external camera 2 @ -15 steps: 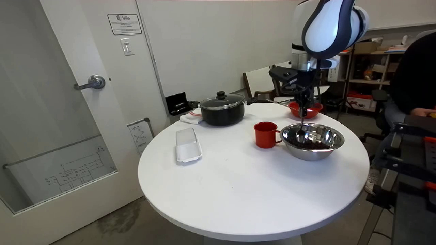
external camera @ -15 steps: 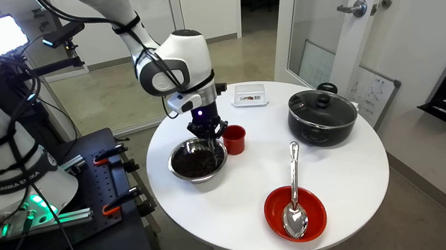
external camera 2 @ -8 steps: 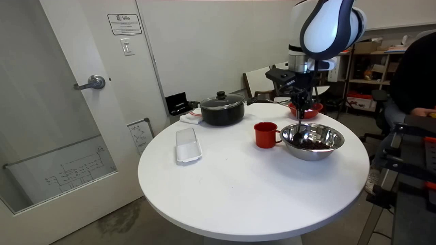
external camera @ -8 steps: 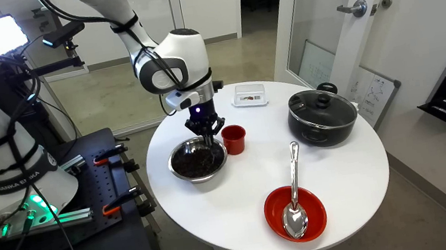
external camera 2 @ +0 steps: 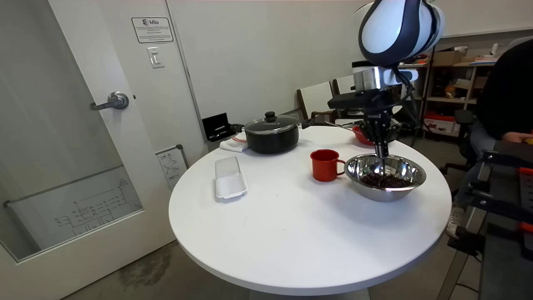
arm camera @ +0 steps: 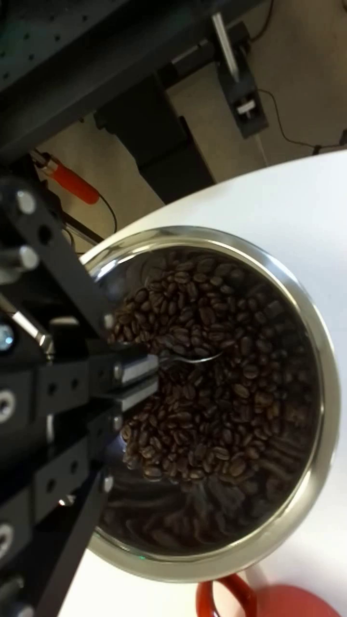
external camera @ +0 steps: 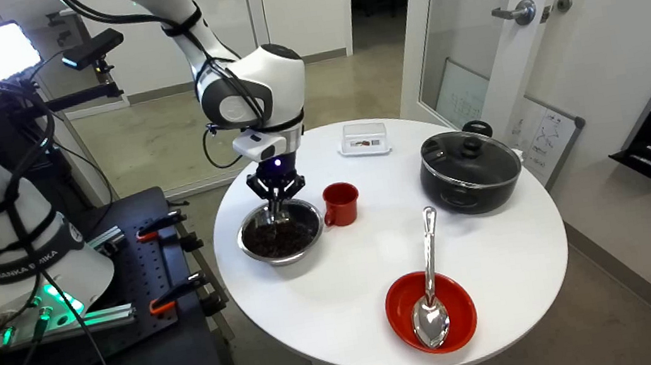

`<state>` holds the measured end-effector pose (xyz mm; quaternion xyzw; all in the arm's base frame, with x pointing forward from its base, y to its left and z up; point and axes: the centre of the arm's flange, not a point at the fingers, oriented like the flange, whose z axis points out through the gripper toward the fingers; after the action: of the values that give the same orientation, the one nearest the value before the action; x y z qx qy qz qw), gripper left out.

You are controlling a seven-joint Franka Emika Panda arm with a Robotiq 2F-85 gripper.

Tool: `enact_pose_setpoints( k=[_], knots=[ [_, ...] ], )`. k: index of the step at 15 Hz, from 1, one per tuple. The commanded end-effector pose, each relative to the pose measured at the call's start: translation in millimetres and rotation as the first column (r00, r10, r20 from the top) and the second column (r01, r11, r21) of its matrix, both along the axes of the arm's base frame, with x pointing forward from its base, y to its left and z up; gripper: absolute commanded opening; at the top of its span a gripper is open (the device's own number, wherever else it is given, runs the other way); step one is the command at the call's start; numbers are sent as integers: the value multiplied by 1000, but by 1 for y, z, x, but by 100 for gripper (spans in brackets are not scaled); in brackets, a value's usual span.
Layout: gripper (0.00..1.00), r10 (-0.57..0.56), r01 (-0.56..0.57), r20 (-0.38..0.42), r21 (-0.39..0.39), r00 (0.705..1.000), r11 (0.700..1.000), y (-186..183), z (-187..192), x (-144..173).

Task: Use the small spoon to stir the contents in the silver bowl, then put the spoon in the cup

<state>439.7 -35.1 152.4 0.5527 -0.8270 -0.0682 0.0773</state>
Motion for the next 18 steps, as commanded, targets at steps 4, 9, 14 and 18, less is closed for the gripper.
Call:
enact_pose_setpoints(
  k=[4,9,14,18],
  knots=[
    [1,54,-49,50,-105,997,993,-17,5,-2],
    [1,61,-32,197,-146,979,989,-24,12,5],
    [1,105,-97,146,-61,984,993,-20,12,2],
    [1,145,-142,182,-26,973,989,-9,15,-2]
  ],
)
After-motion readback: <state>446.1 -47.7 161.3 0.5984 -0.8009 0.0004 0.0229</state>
